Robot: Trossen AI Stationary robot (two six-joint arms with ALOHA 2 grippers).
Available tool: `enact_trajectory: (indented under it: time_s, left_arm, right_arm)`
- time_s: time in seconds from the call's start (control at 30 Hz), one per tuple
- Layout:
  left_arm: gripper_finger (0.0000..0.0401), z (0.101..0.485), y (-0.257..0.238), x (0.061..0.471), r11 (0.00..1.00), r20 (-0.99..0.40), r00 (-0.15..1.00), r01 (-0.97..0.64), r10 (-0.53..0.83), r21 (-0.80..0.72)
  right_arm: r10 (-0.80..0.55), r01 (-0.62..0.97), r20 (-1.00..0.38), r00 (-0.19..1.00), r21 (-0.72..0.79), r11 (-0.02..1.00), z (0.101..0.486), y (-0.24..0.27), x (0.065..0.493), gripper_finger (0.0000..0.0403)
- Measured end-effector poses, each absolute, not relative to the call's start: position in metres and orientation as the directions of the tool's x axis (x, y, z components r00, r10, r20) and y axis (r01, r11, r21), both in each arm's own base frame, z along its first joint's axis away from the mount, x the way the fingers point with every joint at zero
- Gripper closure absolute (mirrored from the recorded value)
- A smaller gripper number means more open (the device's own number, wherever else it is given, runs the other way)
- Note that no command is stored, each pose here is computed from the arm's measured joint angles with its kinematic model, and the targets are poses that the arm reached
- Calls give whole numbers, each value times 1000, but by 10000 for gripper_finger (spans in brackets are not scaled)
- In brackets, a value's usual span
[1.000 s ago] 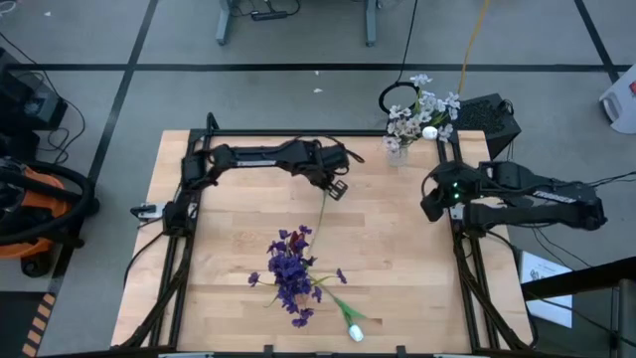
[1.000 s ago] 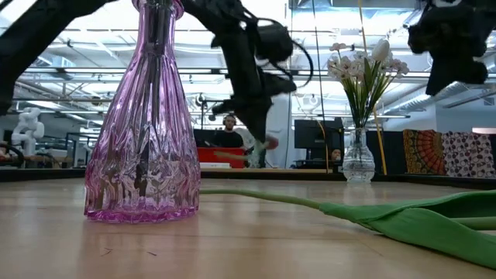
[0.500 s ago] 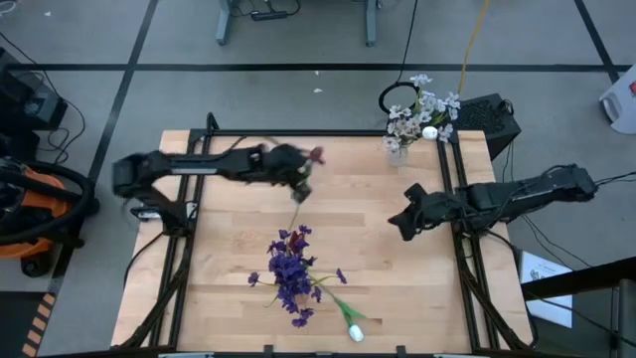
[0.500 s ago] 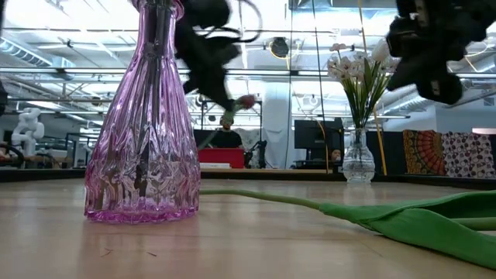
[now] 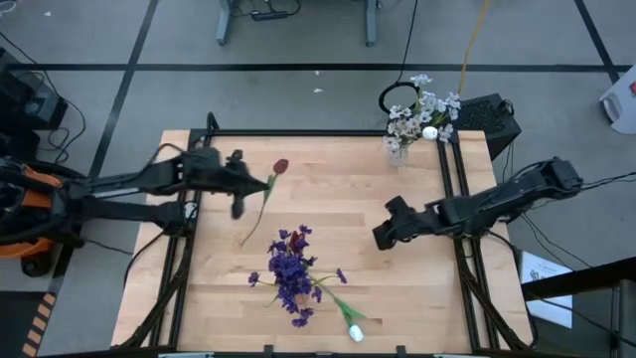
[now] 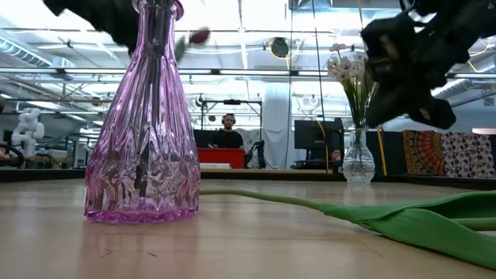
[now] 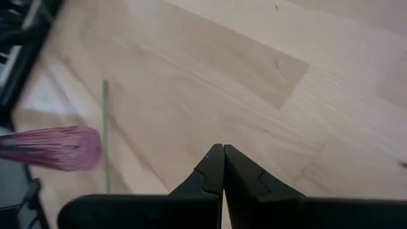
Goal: Sort flowers into vase by color
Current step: Put the red flower into the pink vase
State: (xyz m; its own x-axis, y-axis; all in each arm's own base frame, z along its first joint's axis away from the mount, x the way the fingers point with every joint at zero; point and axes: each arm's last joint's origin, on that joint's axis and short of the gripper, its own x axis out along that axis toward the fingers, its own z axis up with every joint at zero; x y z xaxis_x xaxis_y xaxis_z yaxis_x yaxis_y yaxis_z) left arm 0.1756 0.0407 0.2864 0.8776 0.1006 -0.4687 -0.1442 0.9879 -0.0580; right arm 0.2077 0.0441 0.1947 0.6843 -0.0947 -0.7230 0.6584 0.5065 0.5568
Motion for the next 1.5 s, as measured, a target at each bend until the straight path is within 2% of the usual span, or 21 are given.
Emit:
enact_trajectory:
  time_s: [0.1,0.4,0.53,0.7,0.87,1.13,1.37,1.5]
  left_arm:
    - [401,296,35,163,997,-398,917,-58,34,-46]
    - [401,300,17,160,991,-362,923,112,-130,-69]
    - [401,311,7,158,985,-269,949,174,-166,3]
    - [401,311,-4,150,987,-148,979,151,-140,64]
    - [401,300,-14,139,985,9,986,166,-167,40]
    - [401,282,-36,125,951,400,863,261,-307,166]
    - [401,271,-46,120,933,550,757,241,-353,266]
    - [401,269,-50,127,930,557,750,234,-357,282]
  right_arm:
    - [-103,689,-750,653,532,492,186,45,212,403]
    - [-117,731,-797,593,472,493,168,47,219,403]
    - [-112,733,-793,599,487,476,165,48,224,403]
    - [-110,737,-799,591,480,475,163,49,225,403]
    - [-83,723,-801,593,484,493,163,50,225,403]
    - [-79,712,-802,593,475,516,163,52,224,403]
    - [-85,714,-801,592,473,517,163,52,224,403]
    - [-87,714,-800,593,472,517,163,52,224,403]
